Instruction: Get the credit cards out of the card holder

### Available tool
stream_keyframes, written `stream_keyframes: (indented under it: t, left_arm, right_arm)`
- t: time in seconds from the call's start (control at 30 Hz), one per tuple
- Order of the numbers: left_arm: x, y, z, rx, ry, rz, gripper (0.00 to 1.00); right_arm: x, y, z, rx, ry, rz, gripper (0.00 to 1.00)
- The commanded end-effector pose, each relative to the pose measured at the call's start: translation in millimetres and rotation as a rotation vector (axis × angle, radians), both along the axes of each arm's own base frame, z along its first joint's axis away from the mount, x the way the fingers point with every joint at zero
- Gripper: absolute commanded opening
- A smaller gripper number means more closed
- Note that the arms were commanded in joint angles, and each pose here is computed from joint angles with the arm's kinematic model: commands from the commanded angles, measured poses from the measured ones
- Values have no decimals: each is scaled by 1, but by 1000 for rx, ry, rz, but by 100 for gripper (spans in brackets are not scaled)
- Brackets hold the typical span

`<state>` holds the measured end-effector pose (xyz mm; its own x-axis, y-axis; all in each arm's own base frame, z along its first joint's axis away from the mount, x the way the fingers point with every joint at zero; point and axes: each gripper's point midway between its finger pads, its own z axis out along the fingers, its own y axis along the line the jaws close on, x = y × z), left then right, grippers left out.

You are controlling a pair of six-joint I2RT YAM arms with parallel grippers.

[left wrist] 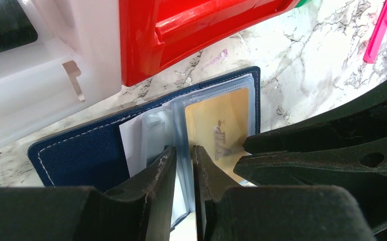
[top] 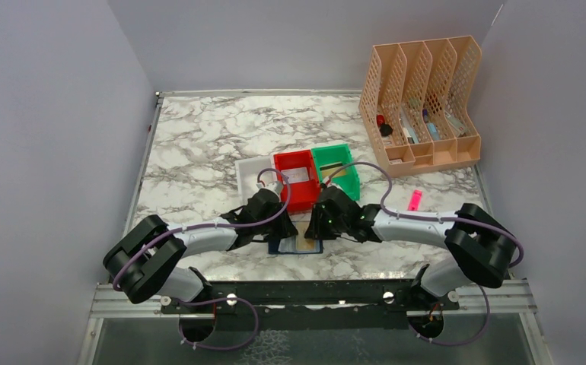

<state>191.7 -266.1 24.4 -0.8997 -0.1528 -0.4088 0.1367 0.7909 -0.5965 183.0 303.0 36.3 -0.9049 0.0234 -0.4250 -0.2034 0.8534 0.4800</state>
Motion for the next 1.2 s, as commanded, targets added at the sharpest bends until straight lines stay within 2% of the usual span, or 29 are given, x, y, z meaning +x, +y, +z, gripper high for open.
stream_keyframes:
  t: [0.0,0.13,0.33,0.5,0.6,0.7,0.8,0.93,1.17]
  left_arm:
    - [-20,25,-34,120,79,0,23]
    - [-20,24,-34,118,77,-2,23]
    - [-20,23,-33,113,75,-5,23]
    - [-21,23,-33,113,74,-8,22]
    - [-21,23,-31,110,70,-8,23]
    - [-21,23,-31,109,69,-8,22]
    - [-19,21,-29,104,64,-9,23]
    - [-17,20,-26,99,56,-7,23]
    - [-18,19,-26,100,58,-12,23]
  right_arm:
    - [-18,-29,-17,-92,37,18,32]
    - [-20,-22,-14,-46,27,52,34]
    - [-22,-22,-26,-78,57,56,33]
    - [-15,-25,-11,-84,21,35,32]
    - [-12,-22,10,-46,-29,53,34]
    - [-16,-8,23,42,-57,127,29]
    - [-23,3,18,72,-4,166,29]
    - [-19,2,-2,8,44,129,27]
    - [-12,-9,-15,-65,31,85,30]
